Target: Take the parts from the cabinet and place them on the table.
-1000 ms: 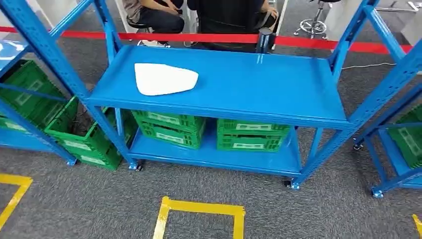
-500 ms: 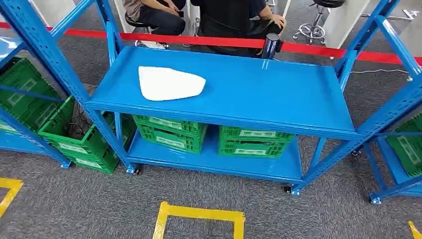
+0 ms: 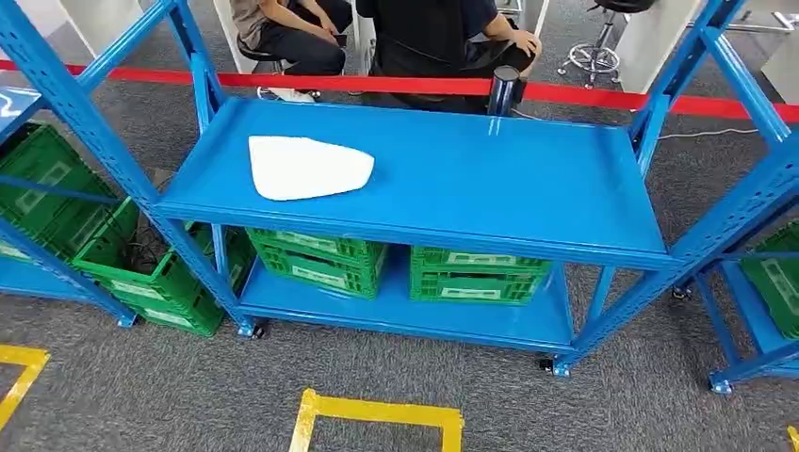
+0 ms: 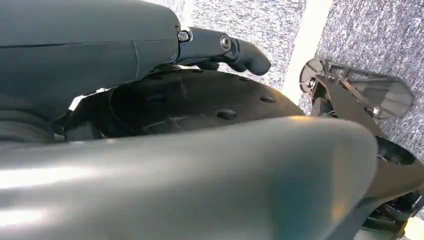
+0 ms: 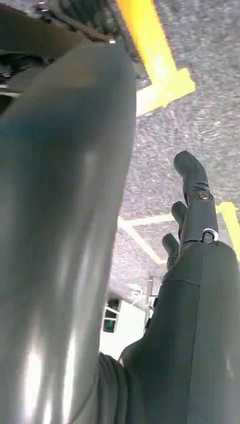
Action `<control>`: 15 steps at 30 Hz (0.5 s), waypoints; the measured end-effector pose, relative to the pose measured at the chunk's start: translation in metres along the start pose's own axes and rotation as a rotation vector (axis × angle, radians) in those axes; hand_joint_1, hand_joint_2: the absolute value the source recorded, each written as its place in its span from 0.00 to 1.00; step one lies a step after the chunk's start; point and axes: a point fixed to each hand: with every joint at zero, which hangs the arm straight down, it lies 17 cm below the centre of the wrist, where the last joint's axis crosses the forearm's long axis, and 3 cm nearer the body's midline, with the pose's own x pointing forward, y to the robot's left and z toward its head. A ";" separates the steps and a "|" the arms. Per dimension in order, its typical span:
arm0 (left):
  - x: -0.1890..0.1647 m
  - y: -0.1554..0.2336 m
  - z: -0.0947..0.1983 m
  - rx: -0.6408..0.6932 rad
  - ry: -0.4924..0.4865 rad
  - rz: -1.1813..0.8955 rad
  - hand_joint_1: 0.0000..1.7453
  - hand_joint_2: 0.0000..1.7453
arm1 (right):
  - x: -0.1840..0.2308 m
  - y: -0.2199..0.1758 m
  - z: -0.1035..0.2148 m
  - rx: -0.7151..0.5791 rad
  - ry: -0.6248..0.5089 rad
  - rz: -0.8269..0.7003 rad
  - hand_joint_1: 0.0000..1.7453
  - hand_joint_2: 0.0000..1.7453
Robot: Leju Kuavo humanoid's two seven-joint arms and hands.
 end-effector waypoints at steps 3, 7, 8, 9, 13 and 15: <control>0.000 0.000 0.000 0.000 0.000 0.000 0.00 0.00 | 0.000 0.000 0.000 0.000 0.000 -0.001 0.00 0.00; 0.000 0.000 0.000 0.000 0.000 -0.001 0.00 0.00 | 0.000 0.000 0.000 0.001 -0.001 0.004 0.00 0.00; -0.001 0.000 0.000 0.001 0.001 -0.001 0.00 1.00 | 0.000 0.000 0.000 0.003 0.000 0.004 0.00 0.00; -0.001 0.000 0.000 0.001 0.003 0.003 0.00 1.00 | 0.000 0.001 0.000 0.006 0.002 0.002 0.00 0.00; -0.003 0.000 0.000 -0.001 0.019 0.007 0.00 0.00 | -0.002 0.004 0.001 0.024 0.012 -0.021 0.00 1.00; -0.002 0.000 0.000 -0.002 0.019 0.004 0.00 0.00 | -0.001 0.009 0.002 0.047 0.007 -0.008 0.00 1.00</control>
